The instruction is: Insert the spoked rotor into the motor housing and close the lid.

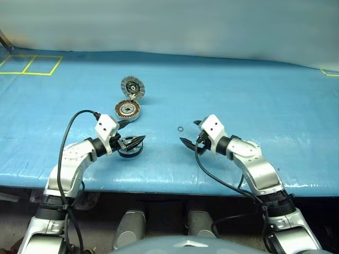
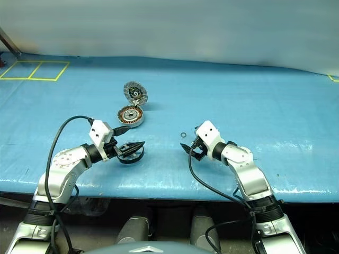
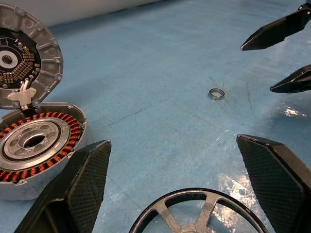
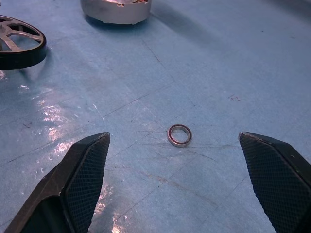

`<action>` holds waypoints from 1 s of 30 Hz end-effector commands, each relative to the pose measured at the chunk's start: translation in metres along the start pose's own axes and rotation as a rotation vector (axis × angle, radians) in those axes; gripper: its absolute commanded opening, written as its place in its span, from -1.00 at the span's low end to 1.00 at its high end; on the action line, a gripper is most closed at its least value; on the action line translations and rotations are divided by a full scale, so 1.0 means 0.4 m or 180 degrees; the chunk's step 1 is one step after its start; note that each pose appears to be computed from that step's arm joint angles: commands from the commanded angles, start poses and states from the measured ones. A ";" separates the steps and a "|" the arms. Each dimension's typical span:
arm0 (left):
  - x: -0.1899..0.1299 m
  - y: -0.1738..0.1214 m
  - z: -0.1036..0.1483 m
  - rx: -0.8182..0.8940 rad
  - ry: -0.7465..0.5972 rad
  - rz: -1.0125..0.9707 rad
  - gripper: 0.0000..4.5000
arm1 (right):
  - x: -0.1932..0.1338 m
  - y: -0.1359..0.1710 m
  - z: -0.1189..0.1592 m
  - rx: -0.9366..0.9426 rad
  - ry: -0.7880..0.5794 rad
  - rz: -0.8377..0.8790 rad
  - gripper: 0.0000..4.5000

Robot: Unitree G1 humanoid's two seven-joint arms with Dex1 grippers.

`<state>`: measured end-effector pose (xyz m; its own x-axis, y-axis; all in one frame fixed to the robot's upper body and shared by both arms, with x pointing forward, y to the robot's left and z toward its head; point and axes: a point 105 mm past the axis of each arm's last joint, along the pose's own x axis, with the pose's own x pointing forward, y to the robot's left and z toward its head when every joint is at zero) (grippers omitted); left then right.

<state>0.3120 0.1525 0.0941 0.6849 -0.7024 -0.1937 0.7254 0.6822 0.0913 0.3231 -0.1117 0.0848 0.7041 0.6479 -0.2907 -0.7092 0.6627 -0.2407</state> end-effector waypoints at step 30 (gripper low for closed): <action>0.089 0.242 0.226 0.3440 0.2944 -0.0914 1.00 | 0.015 0.004 0.037 -0.0163 -0.0107 0.0152 0.99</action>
<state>0.4088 0.1728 0.1799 0.5247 -0.1849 -0.8310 0.8153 -0.1716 0.5530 0.3271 -0.1033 0.0839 0.6734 0.6755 -0.3005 -0.7389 0.6272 -0.2462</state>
